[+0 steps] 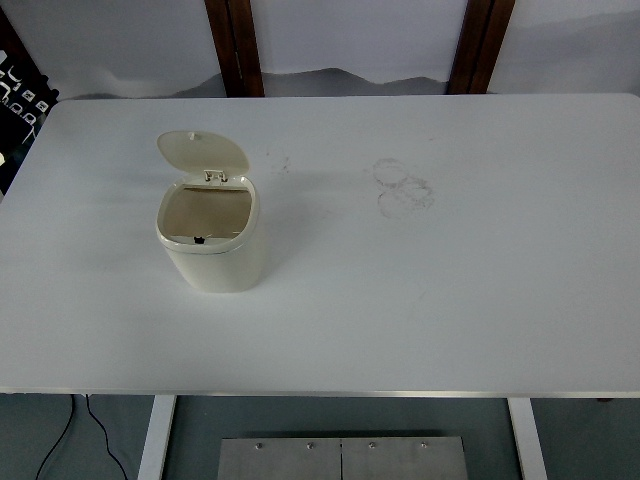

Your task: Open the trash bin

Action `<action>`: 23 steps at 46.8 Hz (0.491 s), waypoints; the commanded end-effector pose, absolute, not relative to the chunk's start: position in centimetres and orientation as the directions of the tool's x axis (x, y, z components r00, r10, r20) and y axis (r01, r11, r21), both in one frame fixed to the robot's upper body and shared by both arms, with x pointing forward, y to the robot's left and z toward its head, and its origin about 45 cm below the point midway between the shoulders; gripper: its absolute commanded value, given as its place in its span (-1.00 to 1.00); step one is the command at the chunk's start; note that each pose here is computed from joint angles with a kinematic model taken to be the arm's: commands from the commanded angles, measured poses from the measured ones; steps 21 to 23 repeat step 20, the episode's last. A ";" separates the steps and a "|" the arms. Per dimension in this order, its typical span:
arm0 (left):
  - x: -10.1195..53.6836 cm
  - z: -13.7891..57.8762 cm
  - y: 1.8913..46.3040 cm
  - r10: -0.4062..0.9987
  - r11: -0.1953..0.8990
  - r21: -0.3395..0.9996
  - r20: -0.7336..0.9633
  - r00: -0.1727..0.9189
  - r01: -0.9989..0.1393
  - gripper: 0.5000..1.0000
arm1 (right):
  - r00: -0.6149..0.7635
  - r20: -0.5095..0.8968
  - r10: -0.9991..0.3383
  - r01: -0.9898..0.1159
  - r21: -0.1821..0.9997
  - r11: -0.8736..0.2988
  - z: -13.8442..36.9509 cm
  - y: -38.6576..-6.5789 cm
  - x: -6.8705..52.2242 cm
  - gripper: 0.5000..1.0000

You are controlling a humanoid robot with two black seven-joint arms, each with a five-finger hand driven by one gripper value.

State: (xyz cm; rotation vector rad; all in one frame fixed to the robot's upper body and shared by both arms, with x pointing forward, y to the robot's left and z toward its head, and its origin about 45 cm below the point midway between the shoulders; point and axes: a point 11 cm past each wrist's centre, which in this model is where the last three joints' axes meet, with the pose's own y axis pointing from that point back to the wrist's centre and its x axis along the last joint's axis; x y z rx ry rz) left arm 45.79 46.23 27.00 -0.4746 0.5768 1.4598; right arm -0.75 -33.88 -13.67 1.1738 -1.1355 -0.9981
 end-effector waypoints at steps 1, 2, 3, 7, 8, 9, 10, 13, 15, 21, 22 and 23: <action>45.7 26.8 46.3 0.779 0.062 0.050 -0.627 0.017 -0.997 1.00 | 0.166 0.130 -0.977 0.005 0.991 0.133 -13.7 -33.9 -0.7 0.98; 45.6 26.7 46.3 0.780 0.062 0.053 -0.626 0.016 -0.997 1.00 | 0.166 0.132 -0.977 0.005 0.991 0.135 -13.7 -33.9 -0.7 0.98; 45.6 26.7 46.3 0.780 0.062 0.053 -0.626 0.015 -0.997 1.00 | 0.166 0.130 -0.977 0.005 0.991 0.133 -13.7 -33.9 -0.7 0.98; 45.6 26.6 46.4 0.779 0.061 0.054 -0.627 0.013 -0.997 1.00 | 0.166 0.132 -0.977 0.005 0.991 0.135 -13.7 -33.9 -0.7 0.98; 45.5 26.5 46.4 0.779 0.060 0.056 -0.627 0.012 -0.997 1.00 | 0.166 0.130 -0.977 0.005 0.991 0.133 -13.7 -33.9 -0.7 0.98; 45.5 26.5 46.4 0.779 0.060 0.056 -0.627 0.012 -0.997 1.00 | 0.166 0.130 -0.977 0.005 0.991 0.133 -13.7 -33.9 -0.7 0.98; 45.5 26.5 46.4 0.780 0.061 0.057 -0.626 0.012 -0.997 1.00 | 0.166 0.132 -0.977 0.005 0.991 0.135 -13.7 -33.9 -0.7 0.98; 45.5 26.5 46.4 0.780 0.061 0.057 -0.626 0.012 -0.997 1.00 | 0.166 0.130 -0.977 0.005 0.991 0.133 -13.7 -33.9 -0.7 0.98; 45.5 26.5 46.4 0.779 0.060 0.056 -0.627 0.012 -0.997 1.00 | 0.166 0.130 -0.977 0.005 0.991 0.133 -13.7 -33.9 -0.7 0.98; 45.5 26.5 46.4 0.780 0.061 0.057 -0.626 0.012 -0.997 1.00 | 0.166 0.132 -0.977 0.006 0.991 0.135 -13.7 -33.9 -0.8 0.98; 45.5 26.5 46.4 0.780 0.061 0.057 -0.626 0.012 -0.997 1.00 | 0.166 0.132 -0.977 0.006 0.991 0.135 -13.7 -33.9 -0.8 0.98; 45.5 26.5 46.4 0.780 0.061 0.057 -0.626 0.012 -0.997 1.00 | 0.166 0.132 -0.977 0.006 0.991 0.135 -13.7 -33.9 -0.8 0.98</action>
